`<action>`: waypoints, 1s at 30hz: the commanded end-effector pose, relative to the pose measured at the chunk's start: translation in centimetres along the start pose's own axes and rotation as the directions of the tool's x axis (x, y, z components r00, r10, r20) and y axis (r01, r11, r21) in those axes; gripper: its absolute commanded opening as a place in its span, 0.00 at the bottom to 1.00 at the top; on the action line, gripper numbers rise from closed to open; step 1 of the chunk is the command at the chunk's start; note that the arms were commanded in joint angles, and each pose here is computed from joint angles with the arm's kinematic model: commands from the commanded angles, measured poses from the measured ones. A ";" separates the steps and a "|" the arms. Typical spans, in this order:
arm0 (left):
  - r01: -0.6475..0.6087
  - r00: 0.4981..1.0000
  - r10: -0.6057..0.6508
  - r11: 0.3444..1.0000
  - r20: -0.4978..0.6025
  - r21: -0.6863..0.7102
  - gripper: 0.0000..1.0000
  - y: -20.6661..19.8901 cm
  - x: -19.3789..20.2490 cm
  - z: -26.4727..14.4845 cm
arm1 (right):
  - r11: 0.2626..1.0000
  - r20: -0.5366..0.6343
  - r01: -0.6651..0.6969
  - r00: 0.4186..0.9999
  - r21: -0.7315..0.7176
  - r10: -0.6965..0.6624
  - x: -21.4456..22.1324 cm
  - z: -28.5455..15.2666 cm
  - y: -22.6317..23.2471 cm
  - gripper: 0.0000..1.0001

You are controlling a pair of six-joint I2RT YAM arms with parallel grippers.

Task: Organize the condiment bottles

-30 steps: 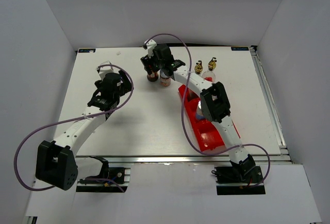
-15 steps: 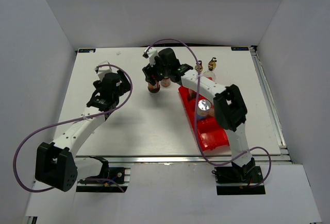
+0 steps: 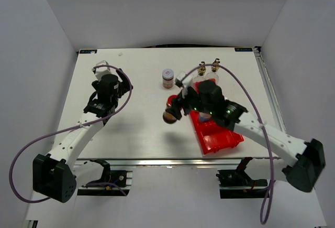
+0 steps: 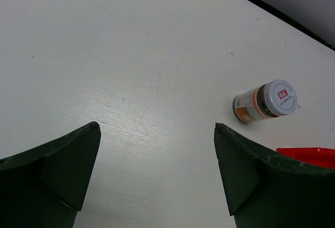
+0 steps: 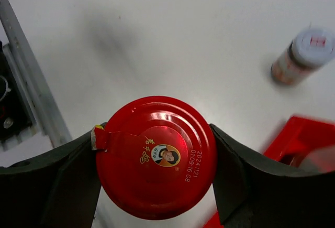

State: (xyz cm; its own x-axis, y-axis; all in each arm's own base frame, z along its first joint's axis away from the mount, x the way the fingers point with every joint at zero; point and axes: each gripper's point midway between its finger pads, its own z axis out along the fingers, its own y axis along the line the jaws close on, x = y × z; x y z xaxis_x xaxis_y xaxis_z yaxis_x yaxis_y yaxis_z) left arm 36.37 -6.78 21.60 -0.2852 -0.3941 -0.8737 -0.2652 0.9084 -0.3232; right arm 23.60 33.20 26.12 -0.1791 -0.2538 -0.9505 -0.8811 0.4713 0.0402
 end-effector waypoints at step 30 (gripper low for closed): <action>0.001 1.000 -0.001 0.999 0.000 0.044 0.98 -1.6 -0.4 1.4 | 0.631 0.088 -0.309 0.930 0.711 0.357 9.4 -17.2 -7.6 0.00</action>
State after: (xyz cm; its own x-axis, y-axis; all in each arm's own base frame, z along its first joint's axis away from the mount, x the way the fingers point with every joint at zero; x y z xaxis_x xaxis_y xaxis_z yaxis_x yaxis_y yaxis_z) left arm 37.43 -8.06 20.09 -0.3313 -0.3891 -0.8595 -0.2256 0.9173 -0.3283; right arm 19.17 14.30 18.96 -0.5445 -0.1601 -0.8234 -0.3421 0.9387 0.0437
